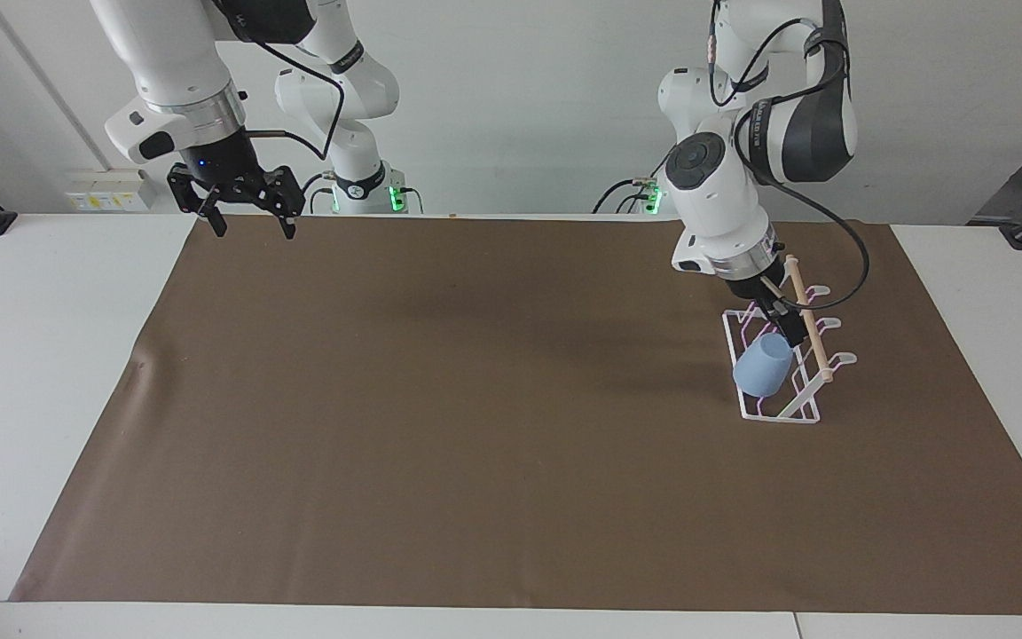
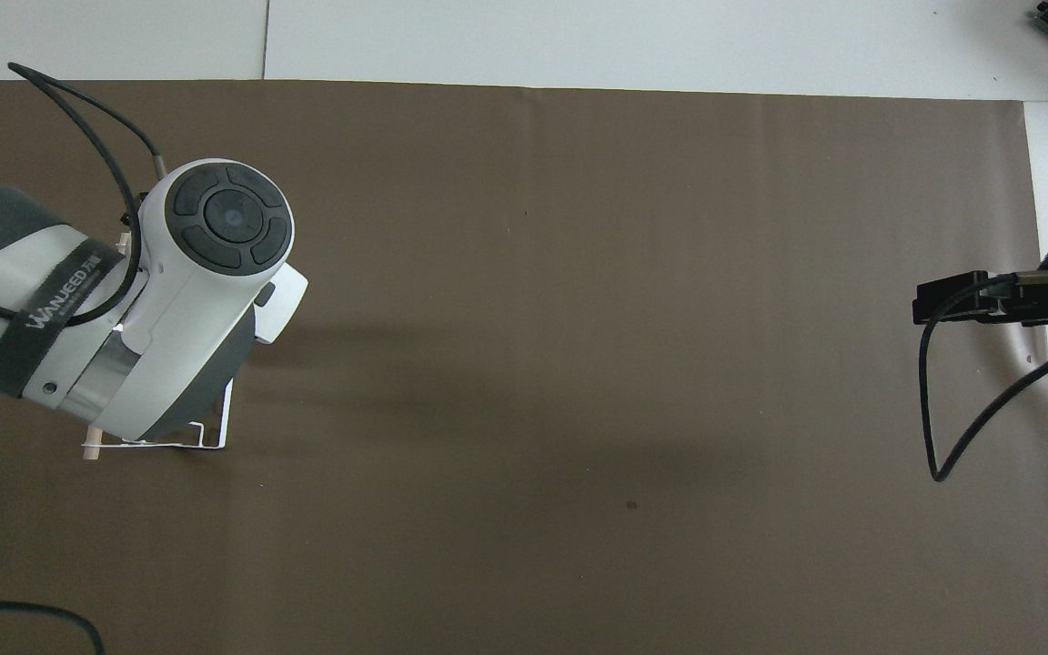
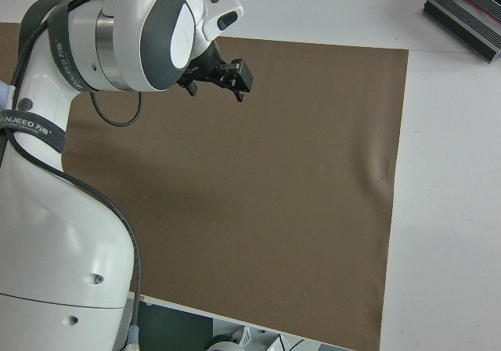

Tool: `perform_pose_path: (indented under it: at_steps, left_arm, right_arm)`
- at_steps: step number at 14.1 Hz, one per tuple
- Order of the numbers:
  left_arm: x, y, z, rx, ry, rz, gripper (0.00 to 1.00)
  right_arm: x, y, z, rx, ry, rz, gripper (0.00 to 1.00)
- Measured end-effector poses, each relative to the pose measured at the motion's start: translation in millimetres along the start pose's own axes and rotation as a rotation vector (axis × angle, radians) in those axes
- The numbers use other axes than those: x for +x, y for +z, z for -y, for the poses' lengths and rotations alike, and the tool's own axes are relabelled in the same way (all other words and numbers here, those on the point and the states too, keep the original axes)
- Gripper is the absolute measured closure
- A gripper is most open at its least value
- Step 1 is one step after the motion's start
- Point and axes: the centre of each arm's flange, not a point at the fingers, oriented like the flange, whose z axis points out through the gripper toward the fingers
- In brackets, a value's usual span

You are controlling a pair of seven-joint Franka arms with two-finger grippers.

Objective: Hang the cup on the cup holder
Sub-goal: 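Lower the cup onto a rack peg and open the left gripper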

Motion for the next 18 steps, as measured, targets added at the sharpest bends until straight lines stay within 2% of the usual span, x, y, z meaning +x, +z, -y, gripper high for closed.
perform_pose_path:
  at_steps: [5, 7, 9, 12, 18]
  left_arm:
    - [-24, -40, -6, -0.175, -0.415, -0.178, 0.0]
    - [-46, -40, 2, -0.283, -0.541, -0.245, 0.0]
    - [-74, -28, 16, -0.371, -0.65, -0.284, 0.0]
    - [-110, -20, 29, -0.419, -0.749, -0.297, 0.0]
    - [-150, -36, 22, -0.469, -0.995, -0.242, 0.0]
  right_arm:
    - [0, -4, -2, 0.0, 0.003, -0.006, 0.0]
    - [-1, -2, -2, 0.0, 0.002, 0.004, 0.0]
    - [-1, 2, -2, -0.001, 0.002, 0.015, 0.0]
    - [-2, 5, -2, -0.001, 0.003, 0.021, 0.0]
    - [-2, 5, -2, -0.001, 0.003, 0.021, 0.0]
